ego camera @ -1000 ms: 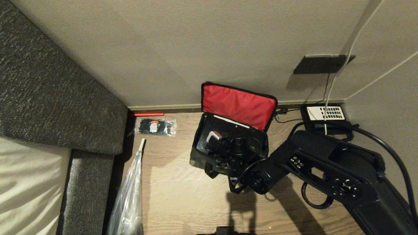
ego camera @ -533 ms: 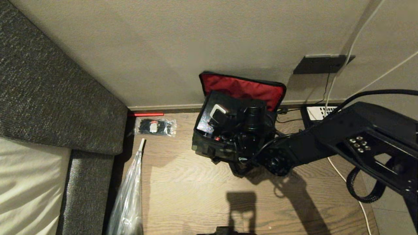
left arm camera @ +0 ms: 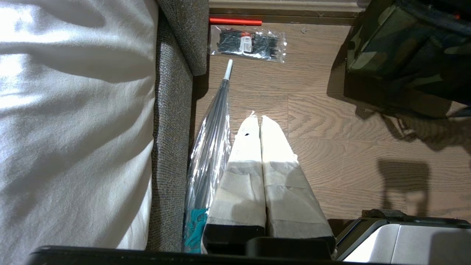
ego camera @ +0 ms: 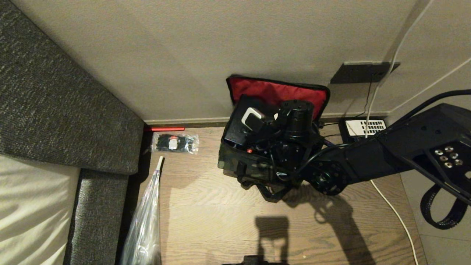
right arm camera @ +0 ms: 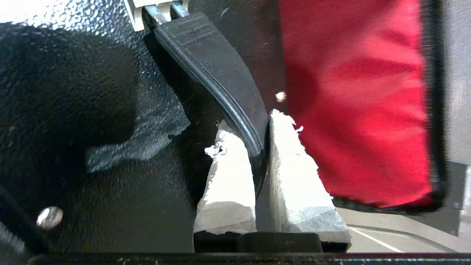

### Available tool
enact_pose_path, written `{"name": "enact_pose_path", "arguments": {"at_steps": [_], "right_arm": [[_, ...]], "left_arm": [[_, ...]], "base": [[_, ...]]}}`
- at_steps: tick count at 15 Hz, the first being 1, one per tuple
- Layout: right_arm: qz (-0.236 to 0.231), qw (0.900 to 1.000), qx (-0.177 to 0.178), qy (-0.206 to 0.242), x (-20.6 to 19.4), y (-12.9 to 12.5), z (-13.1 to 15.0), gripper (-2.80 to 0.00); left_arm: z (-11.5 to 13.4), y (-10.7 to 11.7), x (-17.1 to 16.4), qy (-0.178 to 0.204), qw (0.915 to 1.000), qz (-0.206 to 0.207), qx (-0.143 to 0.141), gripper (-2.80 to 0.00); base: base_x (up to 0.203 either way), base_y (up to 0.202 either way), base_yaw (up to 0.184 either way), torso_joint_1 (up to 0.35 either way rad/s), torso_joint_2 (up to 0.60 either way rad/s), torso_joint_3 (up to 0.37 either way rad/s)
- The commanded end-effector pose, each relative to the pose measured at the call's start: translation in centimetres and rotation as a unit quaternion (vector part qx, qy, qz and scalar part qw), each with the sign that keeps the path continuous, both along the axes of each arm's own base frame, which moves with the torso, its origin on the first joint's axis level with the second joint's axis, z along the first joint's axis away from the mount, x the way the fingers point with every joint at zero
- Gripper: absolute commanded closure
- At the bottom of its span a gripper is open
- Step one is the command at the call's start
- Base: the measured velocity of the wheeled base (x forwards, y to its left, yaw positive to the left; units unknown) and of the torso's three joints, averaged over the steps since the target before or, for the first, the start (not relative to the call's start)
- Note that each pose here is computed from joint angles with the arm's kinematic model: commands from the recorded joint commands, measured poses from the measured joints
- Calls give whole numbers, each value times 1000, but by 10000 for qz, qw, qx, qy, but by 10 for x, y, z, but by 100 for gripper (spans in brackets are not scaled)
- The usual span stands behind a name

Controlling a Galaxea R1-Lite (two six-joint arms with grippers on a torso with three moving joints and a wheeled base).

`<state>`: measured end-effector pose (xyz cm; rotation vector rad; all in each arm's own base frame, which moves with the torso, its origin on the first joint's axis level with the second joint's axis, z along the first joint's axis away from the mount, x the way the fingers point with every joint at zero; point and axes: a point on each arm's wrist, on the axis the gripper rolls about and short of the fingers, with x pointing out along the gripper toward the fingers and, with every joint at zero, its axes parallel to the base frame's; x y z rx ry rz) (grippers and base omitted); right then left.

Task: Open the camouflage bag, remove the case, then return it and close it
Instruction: Grip the handle

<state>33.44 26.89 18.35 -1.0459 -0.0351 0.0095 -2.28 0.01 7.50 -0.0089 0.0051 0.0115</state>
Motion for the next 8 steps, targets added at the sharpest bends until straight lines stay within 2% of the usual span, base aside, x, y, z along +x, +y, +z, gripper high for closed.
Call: {"name": "enact_pose_path", "arguments": {"at_steps": [1,6,8], "right_arm": [[-18,10000,-36,7,-1,-2,-1,0],[-18,9992,-213,346,1,0,-29,0],[-27,9985,-119,532,0,-1,-43,0]], "left_arm": [[-1,0,0,5,10000,4,-1,0],[-1,0,0,5,10000,4,-1,0],[-1,0,0,5,10000,4,-1,0]], "base": [[0,0,0,0,0,0],[0,0,0,0,0,0],[0,0,0,0,0,0]]}}
